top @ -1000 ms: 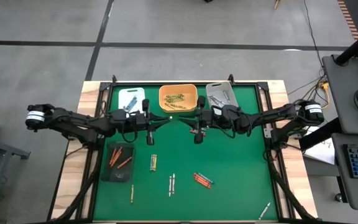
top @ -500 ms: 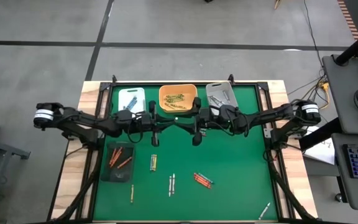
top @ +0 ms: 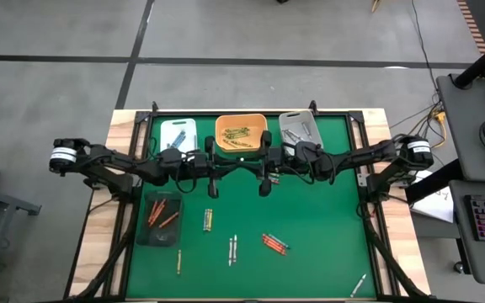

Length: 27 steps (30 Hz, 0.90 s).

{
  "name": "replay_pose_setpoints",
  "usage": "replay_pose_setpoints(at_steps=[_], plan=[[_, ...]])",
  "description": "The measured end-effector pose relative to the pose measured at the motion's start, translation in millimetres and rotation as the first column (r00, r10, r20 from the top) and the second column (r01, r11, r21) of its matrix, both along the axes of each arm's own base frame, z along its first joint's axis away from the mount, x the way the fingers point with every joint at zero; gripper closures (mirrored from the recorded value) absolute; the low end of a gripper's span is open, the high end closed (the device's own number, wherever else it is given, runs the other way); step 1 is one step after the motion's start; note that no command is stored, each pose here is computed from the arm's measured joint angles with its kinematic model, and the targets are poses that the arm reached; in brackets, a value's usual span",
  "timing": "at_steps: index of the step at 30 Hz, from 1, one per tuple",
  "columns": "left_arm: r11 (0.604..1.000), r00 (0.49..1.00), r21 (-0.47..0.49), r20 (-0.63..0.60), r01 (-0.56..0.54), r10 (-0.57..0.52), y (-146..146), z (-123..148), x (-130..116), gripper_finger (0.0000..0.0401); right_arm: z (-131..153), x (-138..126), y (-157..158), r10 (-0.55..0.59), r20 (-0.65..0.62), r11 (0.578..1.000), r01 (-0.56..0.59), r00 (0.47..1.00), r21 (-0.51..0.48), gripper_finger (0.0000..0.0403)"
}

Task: Sort crayons
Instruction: Put the white crayon into the gray bin

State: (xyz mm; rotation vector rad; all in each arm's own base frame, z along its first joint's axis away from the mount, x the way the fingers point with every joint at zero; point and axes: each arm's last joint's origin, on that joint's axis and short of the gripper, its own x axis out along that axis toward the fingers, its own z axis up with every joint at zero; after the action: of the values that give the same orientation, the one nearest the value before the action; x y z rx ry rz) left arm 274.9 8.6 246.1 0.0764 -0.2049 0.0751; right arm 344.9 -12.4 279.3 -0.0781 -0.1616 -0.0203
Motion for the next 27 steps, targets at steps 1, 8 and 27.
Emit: replay_pose_setpoints(at_steps=[1, 8, 27], plan=[[1.000, 1.000, -0.013, 0.001, 0.005, -0.005, 0.0, 0.2, 0.2, 0.0384, -0.3, 0.0, 0.0, -0.003, -0.003, 1.000, 0.003, 1.000, -0.006, 0.0380], [1.000, 1.000, -0.026, 0.004, 0.001, -0.001, 0.7, 1.3, -1.1, 0.0327, -0.5, -1.2, -5.4, -0.015, -0.024, 1.000, 0.016, 1.000, 0.012, 0.0384], [0.974, 0.964, -0.024, -0.152, -0.225, 0.219, 8.5, 19.0, -34.8, 0.0244, -8.7, -66.7, -163.3, -0.479, -0.803, 0.590, 0.807, 0.354, 0.003, 0.0387]])
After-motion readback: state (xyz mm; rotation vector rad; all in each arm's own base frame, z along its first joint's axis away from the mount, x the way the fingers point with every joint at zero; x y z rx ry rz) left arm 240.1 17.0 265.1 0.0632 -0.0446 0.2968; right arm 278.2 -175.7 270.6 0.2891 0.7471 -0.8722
